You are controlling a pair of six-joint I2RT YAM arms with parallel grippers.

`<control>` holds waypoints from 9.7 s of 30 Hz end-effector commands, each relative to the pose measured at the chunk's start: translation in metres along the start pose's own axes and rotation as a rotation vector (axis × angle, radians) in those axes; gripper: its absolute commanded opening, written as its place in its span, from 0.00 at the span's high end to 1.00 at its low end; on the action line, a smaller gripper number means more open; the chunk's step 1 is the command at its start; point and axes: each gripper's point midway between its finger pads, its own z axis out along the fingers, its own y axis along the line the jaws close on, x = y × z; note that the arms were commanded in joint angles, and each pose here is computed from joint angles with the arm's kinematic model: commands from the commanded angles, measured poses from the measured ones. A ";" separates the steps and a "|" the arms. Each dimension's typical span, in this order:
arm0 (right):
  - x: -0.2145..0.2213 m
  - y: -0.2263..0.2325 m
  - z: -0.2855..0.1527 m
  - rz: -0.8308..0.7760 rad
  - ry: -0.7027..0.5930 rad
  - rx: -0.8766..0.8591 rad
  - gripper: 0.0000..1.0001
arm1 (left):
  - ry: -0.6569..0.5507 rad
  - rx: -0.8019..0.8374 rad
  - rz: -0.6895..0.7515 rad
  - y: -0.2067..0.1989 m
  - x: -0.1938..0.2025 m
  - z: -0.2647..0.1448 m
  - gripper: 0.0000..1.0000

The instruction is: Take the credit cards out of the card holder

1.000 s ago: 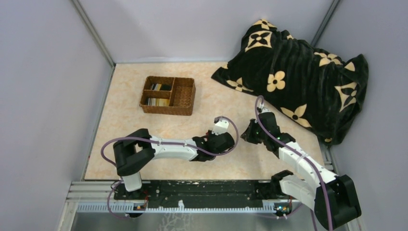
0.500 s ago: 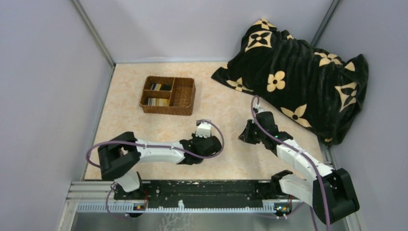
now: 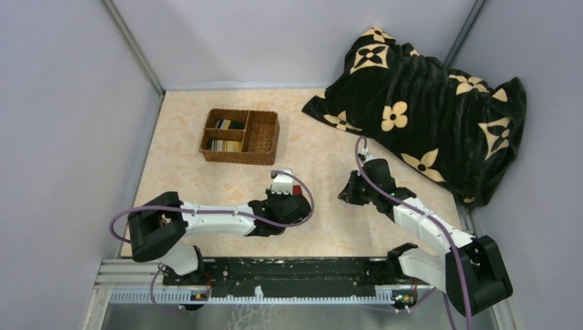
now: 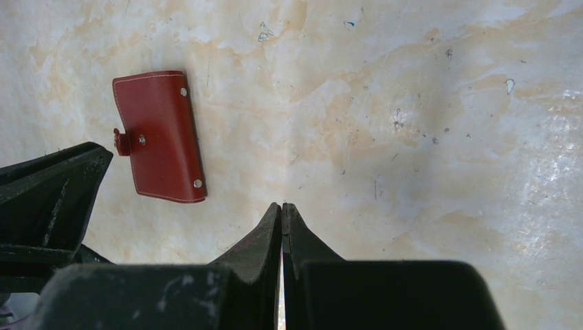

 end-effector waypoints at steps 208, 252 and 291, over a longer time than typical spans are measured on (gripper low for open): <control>-0.012 0.141 0.057 -0.609 0.123 0.296 0.33 | -0.028 0.062 -0.209 0.062 0.028 -0.008 0.76; 0.186 0.201 0.021 -0.857 -0.201 -0.109 1.00 | 0.110 0.347 -0.589 0.090 -0.072 0.007 0.54; 0.039 0.158 0.024 -0.747 -0.206 0.065 0.61 | 0.024 0.493 -0.623 0.090 -0.083 -0.037 0.54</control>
